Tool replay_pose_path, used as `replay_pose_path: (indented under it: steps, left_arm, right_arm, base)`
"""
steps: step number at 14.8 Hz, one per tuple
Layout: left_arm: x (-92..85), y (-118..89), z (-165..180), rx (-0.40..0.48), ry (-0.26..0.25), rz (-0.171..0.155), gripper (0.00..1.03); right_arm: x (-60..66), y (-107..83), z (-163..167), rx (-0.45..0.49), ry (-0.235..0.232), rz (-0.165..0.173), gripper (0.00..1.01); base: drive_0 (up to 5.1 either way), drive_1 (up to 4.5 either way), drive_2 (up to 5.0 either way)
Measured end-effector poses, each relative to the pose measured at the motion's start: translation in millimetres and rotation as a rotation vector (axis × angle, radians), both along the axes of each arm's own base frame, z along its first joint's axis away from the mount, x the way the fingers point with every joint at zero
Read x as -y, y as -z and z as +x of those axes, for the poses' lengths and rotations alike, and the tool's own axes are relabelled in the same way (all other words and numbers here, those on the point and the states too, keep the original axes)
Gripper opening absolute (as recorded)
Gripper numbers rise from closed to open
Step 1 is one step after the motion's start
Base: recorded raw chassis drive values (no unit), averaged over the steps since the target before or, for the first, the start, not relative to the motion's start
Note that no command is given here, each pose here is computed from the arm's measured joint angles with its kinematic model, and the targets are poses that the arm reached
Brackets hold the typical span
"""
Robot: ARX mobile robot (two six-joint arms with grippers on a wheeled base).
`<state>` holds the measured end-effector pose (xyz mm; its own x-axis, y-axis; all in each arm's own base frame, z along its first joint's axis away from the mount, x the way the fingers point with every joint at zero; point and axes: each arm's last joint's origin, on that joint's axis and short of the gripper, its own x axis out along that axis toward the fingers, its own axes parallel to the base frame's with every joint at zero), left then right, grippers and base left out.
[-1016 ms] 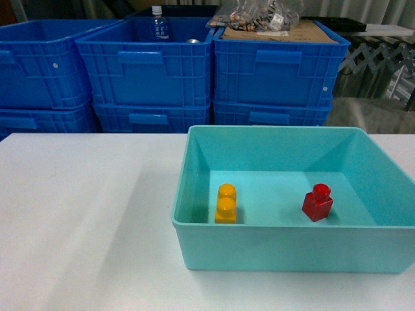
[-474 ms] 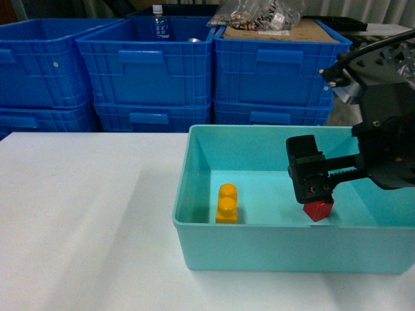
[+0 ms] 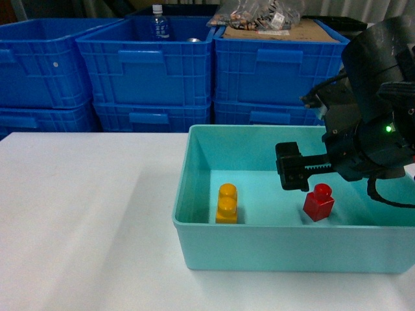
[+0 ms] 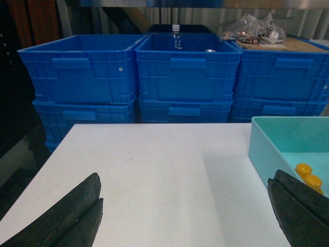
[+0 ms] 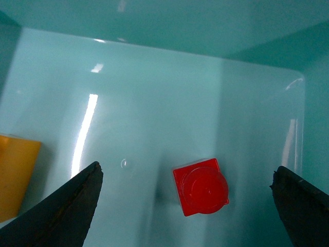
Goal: Pick red block from blue box to shelf
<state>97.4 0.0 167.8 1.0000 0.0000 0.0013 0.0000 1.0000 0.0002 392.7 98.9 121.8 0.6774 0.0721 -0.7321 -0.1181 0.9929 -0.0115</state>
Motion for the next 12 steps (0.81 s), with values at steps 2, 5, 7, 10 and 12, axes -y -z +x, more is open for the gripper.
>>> replay_pose_path:
  steps: [2,5,7,10,12]
  left_arm:
    - [0.0,0,0,0.0,0.0,0.0,0.98]
    - [0.0,0,0,0.0,0.0,0.0,0.98]
    - [0.0,0,0,0.0,0.0,0.0,0.98]
    - [0.0,0,0,0.0,0.0,0.0,0.98]
    - [0.0,0,0,0.0,0.0,0.0,0.98]
  right_arm:
    - [-1.2,13.1,7,-0.035,0.012,-0.008,0.98]
    - [-1.4,47.0,25,-0.119,0.046,-0.062,0.67]
    - [-2.4,46.7,26,-0.118,0.047,-0.056,0.41]
    - [0.1,40.0,23,-0.075,0.042,-0.017,0.29]
    - [6.4,16.0,9,0.014,0.038,0.032,0.29]
  base:
    - [0.0,0.0,0.0]
    - [0.0,0.0,0.0]
    - [0.0,0.0,0.0]
    - [0.0,0.0,0.0]
    - [0.0,0.0,0.0]
